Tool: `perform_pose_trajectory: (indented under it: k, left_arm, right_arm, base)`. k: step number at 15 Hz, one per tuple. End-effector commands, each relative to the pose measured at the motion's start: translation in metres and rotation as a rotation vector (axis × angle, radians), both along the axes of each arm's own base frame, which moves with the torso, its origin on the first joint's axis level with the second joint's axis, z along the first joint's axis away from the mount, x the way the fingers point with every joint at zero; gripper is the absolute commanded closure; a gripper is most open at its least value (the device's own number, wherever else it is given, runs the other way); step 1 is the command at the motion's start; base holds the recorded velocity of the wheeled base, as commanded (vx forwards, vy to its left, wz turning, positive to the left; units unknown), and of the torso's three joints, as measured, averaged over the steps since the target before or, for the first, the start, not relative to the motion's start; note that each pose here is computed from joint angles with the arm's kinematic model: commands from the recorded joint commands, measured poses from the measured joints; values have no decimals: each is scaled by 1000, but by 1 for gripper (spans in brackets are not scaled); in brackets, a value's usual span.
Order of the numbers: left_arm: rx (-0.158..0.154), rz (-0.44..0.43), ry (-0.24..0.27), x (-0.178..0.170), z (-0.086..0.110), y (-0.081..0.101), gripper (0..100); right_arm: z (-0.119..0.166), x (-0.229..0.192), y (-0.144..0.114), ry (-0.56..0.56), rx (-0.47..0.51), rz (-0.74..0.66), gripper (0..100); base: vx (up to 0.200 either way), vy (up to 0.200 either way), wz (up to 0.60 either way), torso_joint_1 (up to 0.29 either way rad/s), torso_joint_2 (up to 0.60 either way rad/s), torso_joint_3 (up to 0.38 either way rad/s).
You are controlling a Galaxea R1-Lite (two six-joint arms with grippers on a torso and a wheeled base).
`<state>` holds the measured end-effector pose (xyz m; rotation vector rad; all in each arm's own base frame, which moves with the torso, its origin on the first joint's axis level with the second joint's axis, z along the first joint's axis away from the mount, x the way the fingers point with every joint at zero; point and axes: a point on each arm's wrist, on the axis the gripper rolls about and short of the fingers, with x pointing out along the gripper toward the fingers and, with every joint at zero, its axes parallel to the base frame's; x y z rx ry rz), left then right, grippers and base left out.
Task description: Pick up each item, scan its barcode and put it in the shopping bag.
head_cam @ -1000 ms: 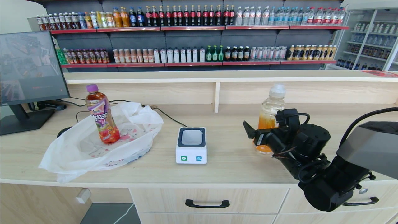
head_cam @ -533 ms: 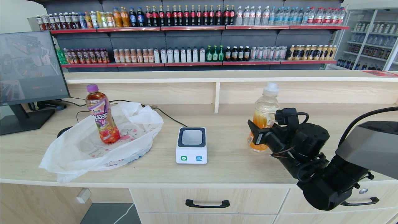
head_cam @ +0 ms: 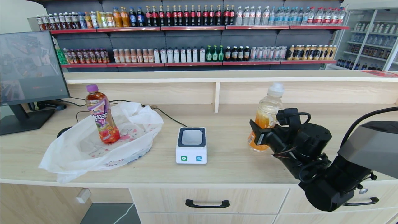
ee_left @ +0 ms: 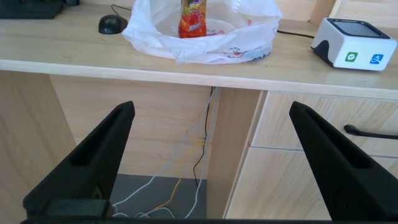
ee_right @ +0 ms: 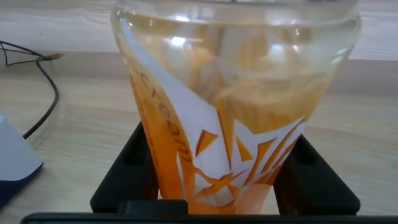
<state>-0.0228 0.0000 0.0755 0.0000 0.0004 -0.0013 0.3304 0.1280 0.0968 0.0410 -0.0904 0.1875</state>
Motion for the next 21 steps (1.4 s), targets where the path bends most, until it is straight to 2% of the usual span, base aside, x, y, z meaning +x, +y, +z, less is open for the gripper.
perform_pose_trajectory:
  k: [1, 8, 14, 21]
  left_arm:
    - [0, 0, 0, 0, 0, 0, 0]
    - [0, 0, 0, 0, 0, 0, 0]
    - [0, 0, 0, 0, 0, 0, 0]
    - [0, 0, 0, 0, 0, 0, 0]
  right_arm:
    - [5, -3, -1, -11, 4, 0, 100]
    - [25, -25, -8, -38, 17, 5, 100]
    - [54, -73, -19, -77, 33, 32, 100]
    - [69, -118, -35, -106, 42, 47, 100]
  base:
    - [0, 0, 0, 0, 0, 0]
    - [0, 0, 0, 0, 0, 0]
    - [0, 0, 0, 0, 0, 0]
    - [0, 0, 0, 0, 0, 0]
